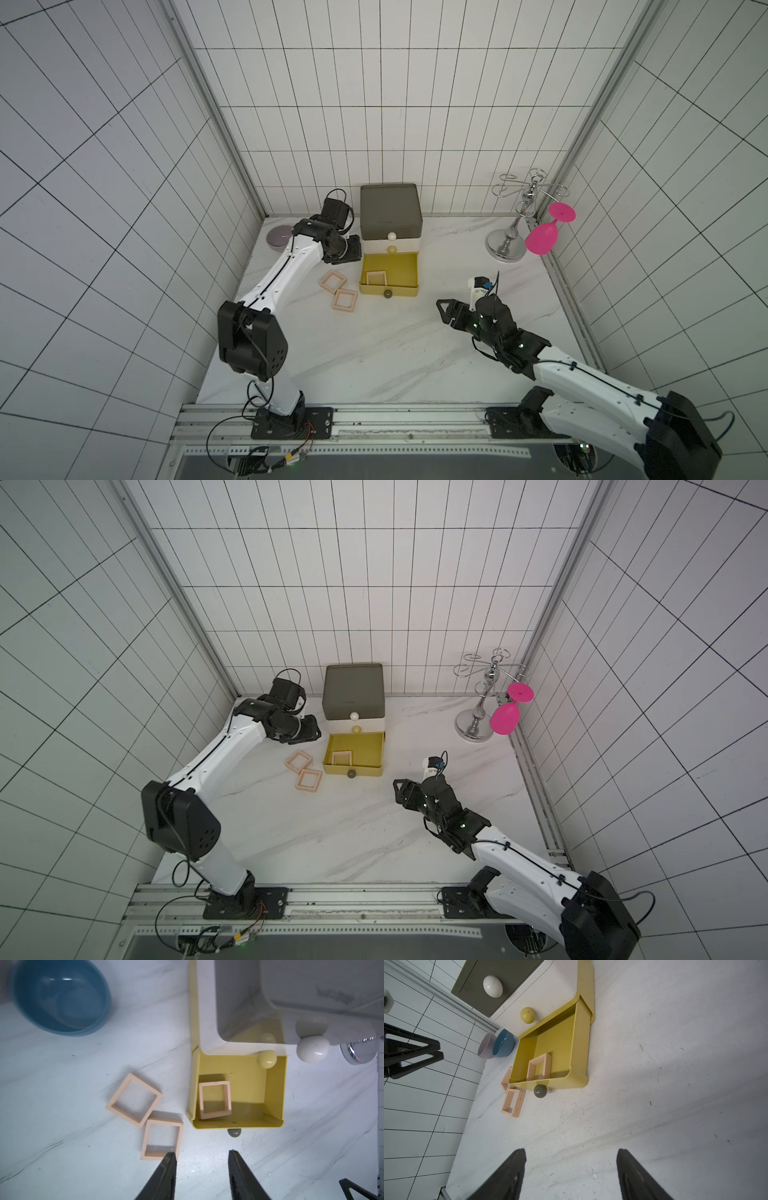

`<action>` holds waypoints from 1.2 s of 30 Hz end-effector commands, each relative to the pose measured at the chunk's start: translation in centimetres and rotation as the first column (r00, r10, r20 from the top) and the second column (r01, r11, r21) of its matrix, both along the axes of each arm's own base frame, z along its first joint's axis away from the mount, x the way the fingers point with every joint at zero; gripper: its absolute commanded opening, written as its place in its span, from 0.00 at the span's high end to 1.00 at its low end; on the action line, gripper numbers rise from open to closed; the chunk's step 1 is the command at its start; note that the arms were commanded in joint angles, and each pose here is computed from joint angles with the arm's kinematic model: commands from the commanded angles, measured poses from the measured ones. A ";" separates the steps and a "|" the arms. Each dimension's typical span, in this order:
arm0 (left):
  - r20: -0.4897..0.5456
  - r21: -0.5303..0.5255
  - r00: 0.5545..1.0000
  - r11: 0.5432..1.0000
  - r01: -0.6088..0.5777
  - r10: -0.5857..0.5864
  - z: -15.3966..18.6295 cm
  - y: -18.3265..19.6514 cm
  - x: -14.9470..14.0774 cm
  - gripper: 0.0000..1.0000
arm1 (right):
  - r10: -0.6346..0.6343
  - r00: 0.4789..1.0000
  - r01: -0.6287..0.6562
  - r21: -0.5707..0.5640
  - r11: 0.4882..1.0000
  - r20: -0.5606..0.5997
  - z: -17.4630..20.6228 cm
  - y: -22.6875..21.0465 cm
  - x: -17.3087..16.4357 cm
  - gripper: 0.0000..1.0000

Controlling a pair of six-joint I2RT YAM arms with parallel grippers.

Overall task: Place the brooch boxes into the drawer by color
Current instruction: Pick up the brooch box from the center of the board.

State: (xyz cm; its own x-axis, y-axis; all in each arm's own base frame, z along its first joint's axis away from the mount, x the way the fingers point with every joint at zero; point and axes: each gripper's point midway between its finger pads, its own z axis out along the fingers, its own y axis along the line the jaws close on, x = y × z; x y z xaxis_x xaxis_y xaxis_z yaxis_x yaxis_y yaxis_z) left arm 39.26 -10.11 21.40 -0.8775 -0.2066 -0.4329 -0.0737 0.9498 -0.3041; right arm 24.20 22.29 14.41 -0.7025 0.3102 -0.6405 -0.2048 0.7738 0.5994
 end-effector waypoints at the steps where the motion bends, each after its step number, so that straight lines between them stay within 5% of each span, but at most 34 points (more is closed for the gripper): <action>1: -0.164 0.010 0.982 0.995 -0.097 0.098 -4.7 3.9 -2.3 0.55 | 0.017 1.000 -0.017 -0.009 1.000 0.016 0.7 0.4 0.3 0.27; 14: -0.340 0.077 0.932 0.992 -0.104 0.124 -13.7 5.5 -4.9 0.56 | 0.033 0.999 -0.033 -0.006 0.999 0.009 0.4 1.0 0.1 0.27; 29: -0.421 0.167 0.902 0.986 -0.027 0.096 -18.4 3.3 -4.7 0.60 | 0.016 1.000 -0.016 -0.018 1.000 -0.002 -0.1 0.5 -0.1 0.27; 36: -0.437 0.160 0.895 0.987 -0.022 0.091 -18.9 2.9 -4.9 0.88 | 0.006 1.000 -0.006 -0.022 1.000 -0.001 -0.3 0.2 -0.1 0.27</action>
